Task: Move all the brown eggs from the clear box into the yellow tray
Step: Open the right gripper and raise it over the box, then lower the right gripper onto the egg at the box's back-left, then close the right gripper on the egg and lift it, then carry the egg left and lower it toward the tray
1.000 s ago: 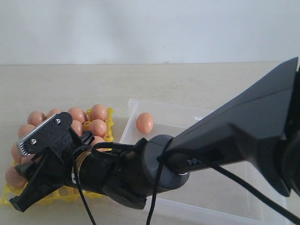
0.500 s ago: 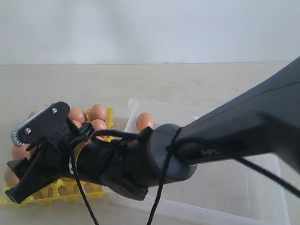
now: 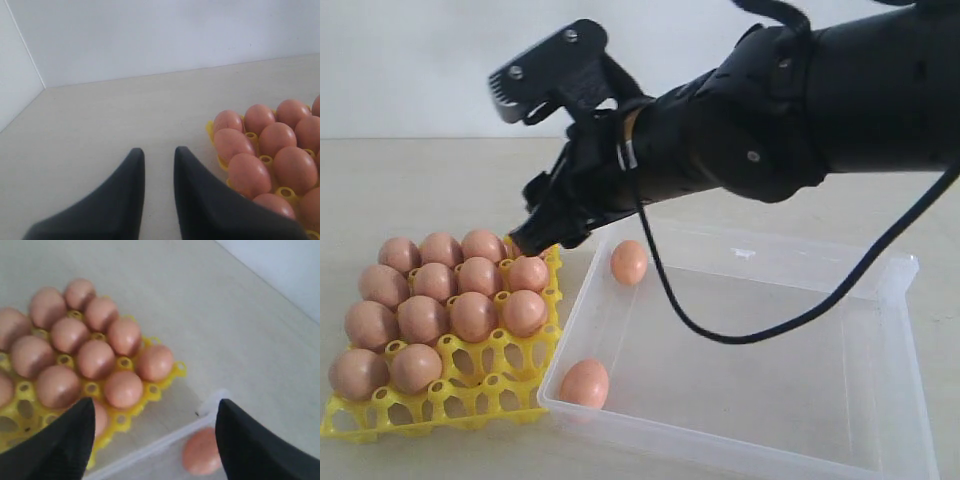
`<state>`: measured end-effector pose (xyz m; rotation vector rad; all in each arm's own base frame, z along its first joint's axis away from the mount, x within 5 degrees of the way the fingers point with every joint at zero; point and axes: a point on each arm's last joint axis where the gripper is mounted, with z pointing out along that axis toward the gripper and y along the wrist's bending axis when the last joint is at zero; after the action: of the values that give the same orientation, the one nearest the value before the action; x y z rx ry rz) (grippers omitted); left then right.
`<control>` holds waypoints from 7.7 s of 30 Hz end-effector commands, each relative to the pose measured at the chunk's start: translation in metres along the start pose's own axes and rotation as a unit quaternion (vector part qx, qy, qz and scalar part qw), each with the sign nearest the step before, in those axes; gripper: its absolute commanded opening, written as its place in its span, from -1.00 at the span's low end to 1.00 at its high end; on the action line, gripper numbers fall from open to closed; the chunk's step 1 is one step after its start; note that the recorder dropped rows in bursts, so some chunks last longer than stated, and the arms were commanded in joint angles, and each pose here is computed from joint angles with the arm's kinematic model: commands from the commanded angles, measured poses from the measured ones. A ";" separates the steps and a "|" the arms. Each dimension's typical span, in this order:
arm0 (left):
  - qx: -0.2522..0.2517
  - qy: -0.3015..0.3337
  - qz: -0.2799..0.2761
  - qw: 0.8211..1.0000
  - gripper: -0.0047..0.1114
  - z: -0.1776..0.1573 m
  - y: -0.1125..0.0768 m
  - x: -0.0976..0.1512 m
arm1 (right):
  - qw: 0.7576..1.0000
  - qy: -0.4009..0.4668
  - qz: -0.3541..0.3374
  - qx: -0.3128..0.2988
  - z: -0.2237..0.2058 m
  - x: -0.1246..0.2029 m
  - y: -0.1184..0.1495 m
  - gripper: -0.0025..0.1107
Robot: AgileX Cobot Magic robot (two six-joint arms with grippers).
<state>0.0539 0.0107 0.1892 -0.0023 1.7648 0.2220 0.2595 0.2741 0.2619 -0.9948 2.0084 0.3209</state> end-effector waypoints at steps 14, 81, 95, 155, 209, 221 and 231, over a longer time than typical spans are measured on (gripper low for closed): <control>-0.001 0.000 -0.002 1.000 -0.55 0.000 0.000 0.001 | 0.920 0.098 0.369 0.090 0.049 0.056 -0.054 0.19; -0.001 0.000 -0.002 1.000 -0.55 0.000 0.000 0.001 | 0.909 0.101 0.397 0.070 0.109 0.091 -0.053 0.19; -0.001 0.000 -0.002 1.000 -0.55 0.000 0.000 0.001 | 0.913 0.085 0.394 0.064 0.109 0.088 -0.053 0.19; -0.001 0.000 -0.002 1.000 -0.55 0.000 0.000 0.001 | 0.923 0.114 0.363 0.058 0.122 0.085 -0.046 0.19; -0.001 0.000 -0.002 1.000 -0.55 0.000 0.000 0.001 | 0.992 -0.074 0.099 -0.002 -0.009 0.041 -0.012 -0.96; -0.001 0.000 -0.002 1.000 -0.55 0.000 0.000 0.001 | 0.965 -0.221 0.103 -0.092 -0.012 0.029 0.044 -0.96; -0.001 0.000 -0.002 1.000 -0.55 0.000 0.000 0.001 | 0.959 -0.218 0.136 -0.122 0.002 0.043 0.054 -0.96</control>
<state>0.0539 0.0107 0.1892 -0.0023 1.7648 0.2220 0.2094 0.2880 0.2229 -0.7315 1.7462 0.8264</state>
